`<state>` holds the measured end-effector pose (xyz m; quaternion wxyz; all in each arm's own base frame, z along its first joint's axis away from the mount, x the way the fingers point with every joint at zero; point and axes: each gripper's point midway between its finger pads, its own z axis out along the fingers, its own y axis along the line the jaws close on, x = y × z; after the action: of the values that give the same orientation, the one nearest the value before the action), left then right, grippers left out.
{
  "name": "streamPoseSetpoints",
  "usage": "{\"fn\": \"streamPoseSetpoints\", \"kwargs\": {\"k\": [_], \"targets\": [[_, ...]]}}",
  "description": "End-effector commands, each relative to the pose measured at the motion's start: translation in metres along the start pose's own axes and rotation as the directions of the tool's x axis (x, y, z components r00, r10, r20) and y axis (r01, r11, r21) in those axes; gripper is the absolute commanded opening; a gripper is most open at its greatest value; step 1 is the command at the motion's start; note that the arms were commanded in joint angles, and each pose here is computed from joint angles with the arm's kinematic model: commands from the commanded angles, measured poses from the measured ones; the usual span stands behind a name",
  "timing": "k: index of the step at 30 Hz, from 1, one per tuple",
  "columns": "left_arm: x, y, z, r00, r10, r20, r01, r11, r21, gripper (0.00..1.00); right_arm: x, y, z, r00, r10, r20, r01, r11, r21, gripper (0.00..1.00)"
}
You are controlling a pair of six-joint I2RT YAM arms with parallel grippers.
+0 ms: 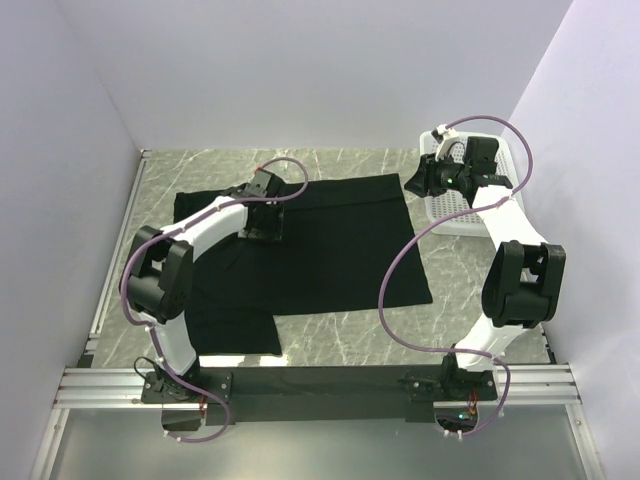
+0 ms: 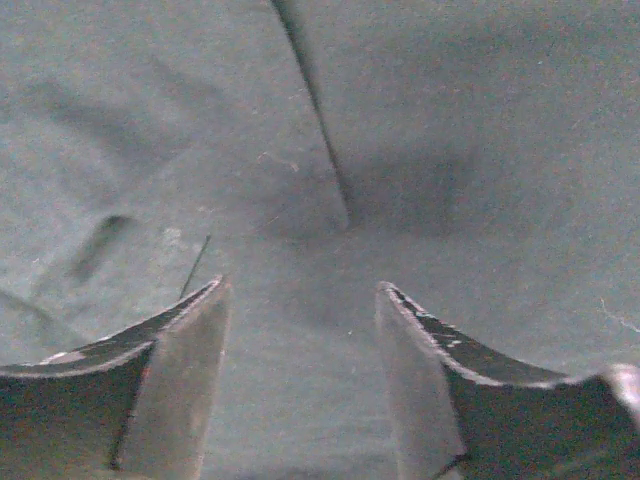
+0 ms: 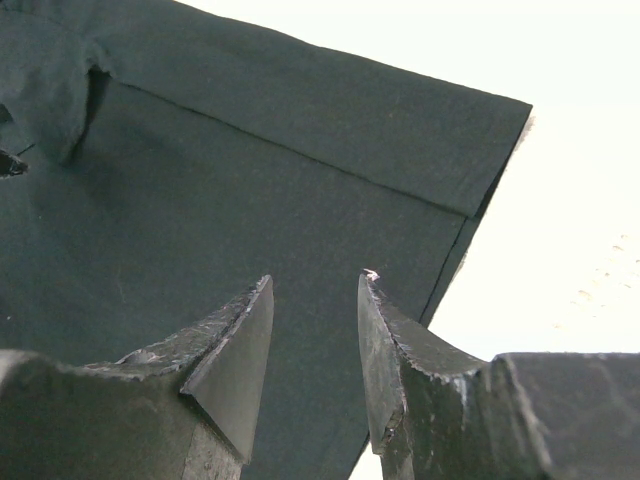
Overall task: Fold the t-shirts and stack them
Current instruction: Fold the tshirt
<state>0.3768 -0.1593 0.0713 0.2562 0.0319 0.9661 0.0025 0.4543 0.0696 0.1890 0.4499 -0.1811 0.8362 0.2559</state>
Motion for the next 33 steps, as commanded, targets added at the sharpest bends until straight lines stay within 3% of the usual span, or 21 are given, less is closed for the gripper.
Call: {"fn": "streamPoseSetpoints", "kwargs": {"k": [1, 4, 7, 9, 10, 13, 18, 20, 23, 33], "targets": [[-0.031, 0.006, -0.045, 0.991, -0.058, 0.121, 0.058, 0.998, 0.001, 0.67, -0.02, 0.006, -0.013, 0.997, -0.046, 0.059, 0.046, 0.999, 0.0, 0.47], [-0.026, 0.02, -0.06, 0.975, -0.18, 0.128, 0.178, 0.984, 0.033, 0.69, -0.018, 0.007, -0.013, 0.997, -0.042, 0.059, 0.042, 0.999, -0.001, 0.47], [-0.004, 0.041, -0.064, 0.916, -0.391, 0.085, 0.381, 0.918, 0.113, 0.67, -0.017, 0.007, -0.012, 0.997, -0.038, 0.061, 0.039, 0.999, -0.004, 0.47], [-0.005, 0.051, -0.077, 0.83, -0.548, 0.105, 0.525, 0.831, 0.186, 0.65, -0.015, 0.008, -0.012, 0.997, -0.037, 0.061, 0.037, 0.999, -0.008, 0.47], [0.018, 0.065, -0.067, 0.789, -0.612, 0.062, 0.595, 0.784, 0.176, 0.63, -0.013, 0.008, -0.011, 0.998, -0.034, 0.058, 0.034, 0.999, -0.008, 0.47], [0.034, 0.077, -0.072, 0.617, -0.786, 0.052, 0.756, 0.609, 0.238, 0.61, -0.01, 0.008, -0.01, 0.998, -0.03, 0.053, 0.03, 0.999, -0.011, 0.47], [0.048, 0.092, -0.069, 0.474, -0.879, 0.053, 0.844, 0.471, 0.257, 0.6, -0.008, 0.009, -0.01, 0.998, -0.023, 0.051, 0.024, 1.0, -0.014, 0.47], [0.051, 0.095, -0.061, 0.44, -0.897, 0.041, 0.865, 0.436, 0.249, 0.58, -0.007, 0.009, -0.01, 0.999, -0.021, 0.049, 0.022, 1.0, -0.016, 0.47], [0.052, 0.099, -0.049, 0.43, -0.902, 0.041, 0.879, 0.429, 0.208, 0.56, -0.006, 0.01, -0.01, 0.999, -0.021, 0.048, 0.021, 1.0, -0.016, 0.47], [0.055, 0.109, -0.025, 0.437, -0.898, 0.047, 0.891, 0.44, 0.114, 0.52, -0.006, 0.009, -0.013, 0.998, -0.027, 0.049, 0.027, 1.0, -0.004, 0.47]]}}
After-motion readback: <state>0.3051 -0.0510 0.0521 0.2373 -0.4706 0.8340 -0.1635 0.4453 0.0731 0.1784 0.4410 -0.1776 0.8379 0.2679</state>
